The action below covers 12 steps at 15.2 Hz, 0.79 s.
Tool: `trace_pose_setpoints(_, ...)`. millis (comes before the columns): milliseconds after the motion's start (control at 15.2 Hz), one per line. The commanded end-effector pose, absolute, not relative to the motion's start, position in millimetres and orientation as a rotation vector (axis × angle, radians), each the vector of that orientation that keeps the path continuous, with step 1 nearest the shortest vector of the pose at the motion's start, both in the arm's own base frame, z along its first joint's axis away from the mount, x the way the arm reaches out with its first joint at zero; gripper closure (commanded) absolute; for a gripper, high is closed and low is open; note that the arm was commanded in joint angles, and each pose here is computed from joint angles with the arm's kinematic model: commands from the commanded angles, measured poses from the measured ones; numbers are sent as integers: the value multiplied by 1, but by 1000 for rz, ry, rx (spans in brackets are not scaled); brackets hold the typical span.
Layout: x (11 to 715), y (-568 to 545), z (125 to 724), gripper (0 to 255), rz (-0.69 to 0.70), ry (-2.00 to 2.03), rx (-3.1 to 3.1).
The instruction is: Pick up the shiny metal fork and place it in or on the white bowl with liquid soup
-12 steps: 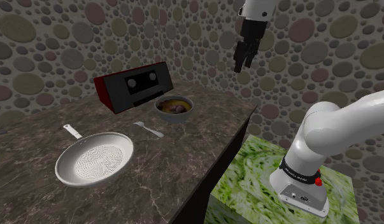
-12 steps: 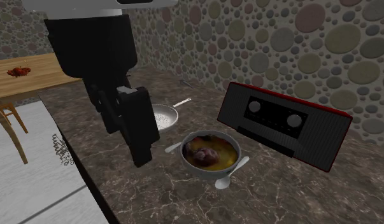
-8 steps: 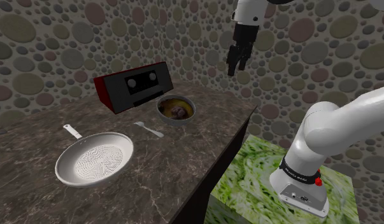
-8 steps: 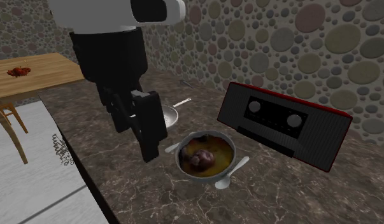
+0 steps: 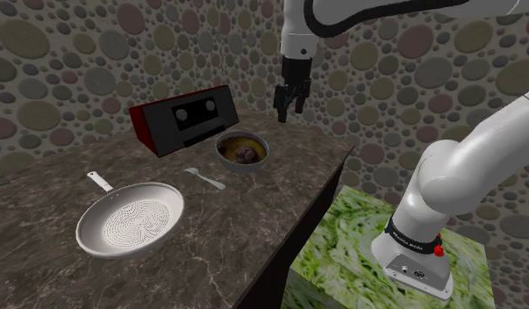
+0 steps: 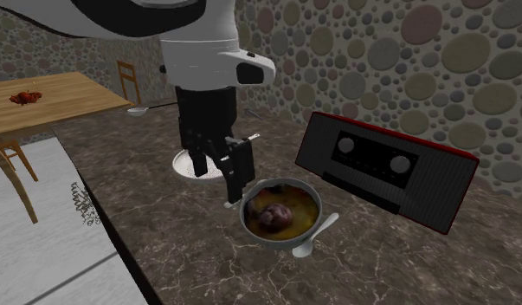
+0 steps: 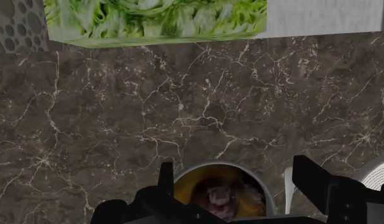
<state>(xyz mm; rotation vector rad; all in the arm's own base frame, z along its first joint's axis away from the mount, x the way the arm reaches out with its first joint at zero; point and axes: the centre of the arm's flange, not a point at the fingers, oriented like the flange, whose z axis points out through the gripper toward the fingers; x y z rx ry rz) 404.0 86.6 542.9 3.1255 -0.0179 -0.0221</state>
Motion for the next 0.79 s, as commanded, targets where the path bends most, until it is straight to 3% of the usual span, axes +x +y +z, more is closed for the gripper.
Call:
trace_pose_setpoints(0,426,97,531,0,-38,-8,3128)
trace_pose_setpoints(726,531,167,447,0,-129,47,3135)
